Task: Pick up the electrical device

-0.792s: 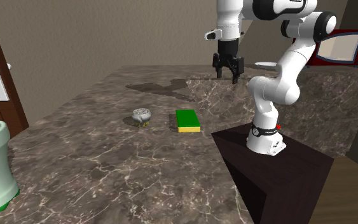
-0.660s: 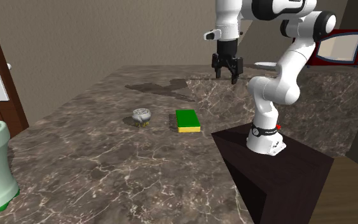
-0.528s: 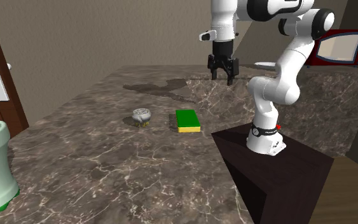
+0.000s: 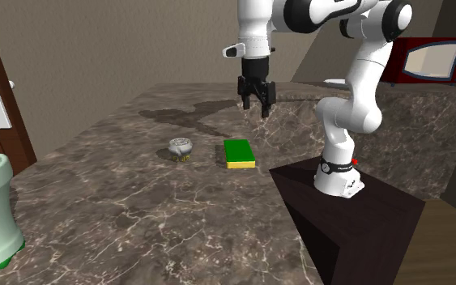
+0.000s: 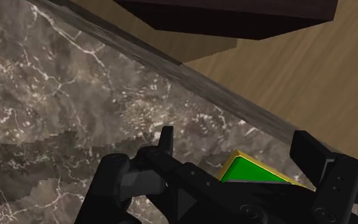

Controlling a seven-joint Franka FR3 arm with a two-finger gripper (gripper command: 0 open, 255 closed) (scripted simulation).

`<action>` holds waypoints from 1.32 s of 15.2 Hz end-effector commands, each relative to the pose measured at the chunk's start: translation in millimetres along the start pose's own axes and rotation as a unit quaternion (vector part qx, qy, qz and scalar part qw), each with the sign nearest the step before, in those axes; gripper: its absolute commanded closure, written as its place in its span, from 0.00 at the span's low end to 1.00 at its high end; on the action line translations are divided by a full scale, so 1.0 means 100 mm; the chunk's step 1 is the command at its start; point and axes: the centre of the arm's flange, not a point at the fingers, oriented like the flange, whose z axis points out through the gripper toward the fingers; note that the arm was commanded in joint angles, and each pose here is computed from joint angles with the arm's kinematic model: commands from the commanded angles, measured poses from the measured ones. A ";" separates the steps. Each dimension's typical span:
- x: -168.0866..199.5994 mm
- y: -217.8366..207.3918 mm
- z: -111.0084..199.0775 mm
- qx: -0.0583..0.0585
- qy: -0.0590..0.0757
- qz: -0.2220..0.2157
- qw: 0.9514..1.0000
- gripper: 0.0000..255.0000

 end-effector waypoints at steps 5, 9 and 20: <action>0.75 0.03 0.02 0.006 0.016 -0.009 1.000 0.00; 1.24 0.06 0.01 0.011 0.027 -0.014 0.999 0.00; 2.31 0.08 0.08 0.020 0.049 -0.026 0.998 0.00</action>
